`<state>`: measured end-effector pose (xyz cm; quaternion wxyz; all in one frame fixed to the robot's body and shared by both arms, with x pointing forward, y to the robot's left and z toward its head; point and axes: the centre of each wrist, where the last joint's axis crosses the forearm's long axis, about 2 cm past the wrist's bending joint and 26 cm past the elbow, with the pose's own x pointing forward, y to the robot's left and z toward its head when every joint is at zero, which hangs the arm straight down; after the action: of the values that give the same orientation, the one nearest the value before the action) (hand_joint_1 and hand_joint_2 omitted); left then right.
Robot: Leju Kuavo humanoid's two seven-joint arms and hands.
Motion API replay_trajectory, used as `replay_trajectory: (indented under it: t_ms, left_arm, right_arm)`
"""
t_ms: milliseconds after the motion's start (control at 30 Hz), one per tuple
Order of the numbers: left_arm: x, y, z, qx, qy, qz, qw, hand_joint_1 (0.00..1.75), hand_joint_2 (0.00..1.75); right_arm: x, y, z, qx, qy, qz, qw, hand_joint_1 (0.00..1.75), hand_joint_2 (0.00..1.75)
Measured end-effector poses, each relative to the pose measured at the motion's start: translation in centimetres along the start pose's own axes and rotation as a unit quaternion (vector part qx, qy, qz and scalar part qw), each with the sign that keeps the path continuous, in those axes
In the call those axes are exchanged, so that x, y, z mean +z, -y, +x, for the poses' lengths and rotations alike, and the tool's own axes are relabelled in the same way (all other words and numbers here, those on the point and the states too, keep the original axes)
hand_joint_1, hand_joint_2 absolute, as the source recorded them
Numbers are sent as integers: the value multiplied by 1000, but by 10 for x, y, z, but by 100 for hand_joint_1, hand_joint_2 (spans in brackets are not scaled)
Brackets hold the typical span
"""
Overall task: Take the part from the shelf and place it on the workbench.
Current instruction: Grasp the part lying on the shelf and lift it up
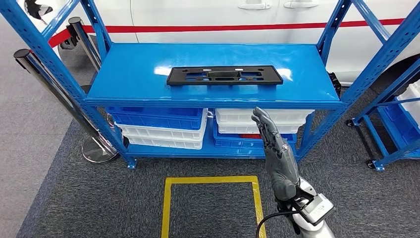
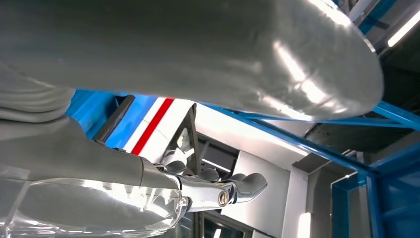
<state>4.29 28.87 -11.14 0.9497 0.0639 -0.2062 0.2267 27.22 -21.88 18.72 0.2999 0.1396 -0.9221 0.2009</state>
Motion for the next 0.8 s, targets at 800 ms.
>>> replay_trajectory:
  t_ms: [800]
  left_arm:
    - [0,-3,-2,-17,-12,21,1000,0,0]
  right_arm:
    - [4,-3,5,-5,3,-12,1000,0,0]
